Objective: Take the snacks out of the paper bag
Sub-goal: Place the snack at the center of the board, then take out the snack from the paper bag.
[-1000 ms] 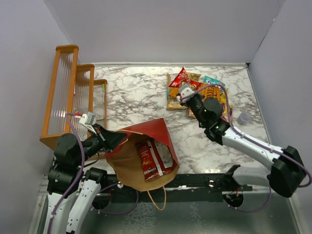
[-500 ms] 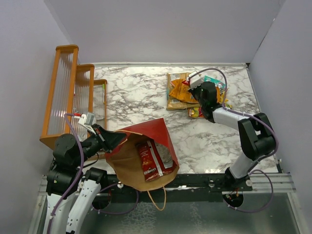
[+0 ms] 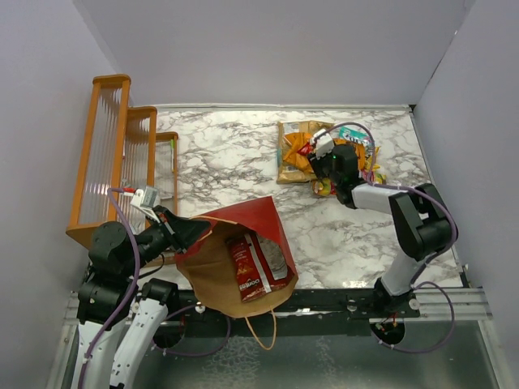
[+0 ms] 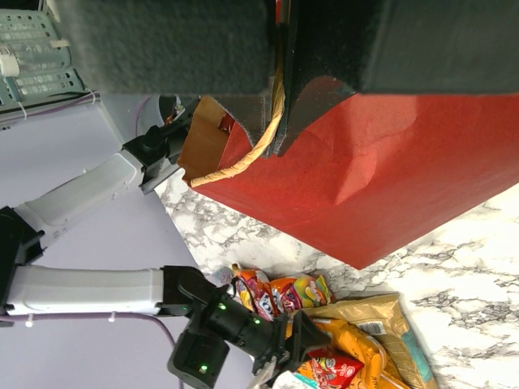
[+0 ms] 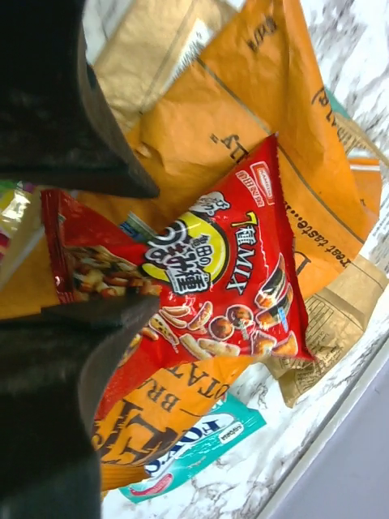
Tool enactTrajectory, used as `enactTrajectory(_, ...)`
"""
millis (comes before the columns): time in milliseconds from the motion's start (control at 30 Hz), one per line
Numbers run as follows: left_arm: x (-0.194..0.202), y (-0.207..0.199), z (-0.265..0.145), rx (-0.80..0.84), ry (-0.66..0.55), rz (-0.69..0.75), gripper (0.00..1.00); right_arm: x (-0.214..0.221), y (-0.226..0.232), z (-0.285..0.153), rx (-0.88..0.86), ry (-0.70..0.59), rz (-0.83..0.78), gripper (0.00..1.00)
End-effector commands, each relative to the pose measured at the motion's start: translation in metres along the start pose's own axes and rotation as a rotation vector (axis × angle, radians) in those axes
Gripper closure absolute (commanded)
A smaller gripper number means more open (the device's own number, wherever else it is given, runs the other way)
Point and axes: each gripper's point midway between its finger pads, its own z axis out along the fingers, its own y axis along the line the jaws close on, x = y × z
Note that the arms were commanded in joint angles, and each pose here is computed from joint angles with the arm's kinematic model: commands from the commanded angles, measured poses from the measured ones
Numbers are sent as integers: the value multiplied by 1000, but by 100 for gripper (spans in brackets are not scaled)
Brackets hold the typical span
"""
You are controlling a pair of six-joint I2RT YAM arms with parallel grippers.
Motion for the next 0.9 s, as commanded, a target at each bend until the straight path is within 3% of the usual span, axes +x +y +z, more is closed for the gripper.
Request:
enactTrajectory(0,-8,-6,-2,10,-24,25,100,-54,-4,-35,-37,-145,46,45)
enactTrajectory(200,-5,-5,-1,22,-35,10,100,-81,15,-98,-151,-323,86,33)
enactTrajectory(567,-2,-2,2,29,-26,7,100,-105,93,-201,-610,-608,42,36)
enactTrajectory(867,-1,-1,4,33,-22,2,100,-169,148,-303,-898,-885,-214,37)
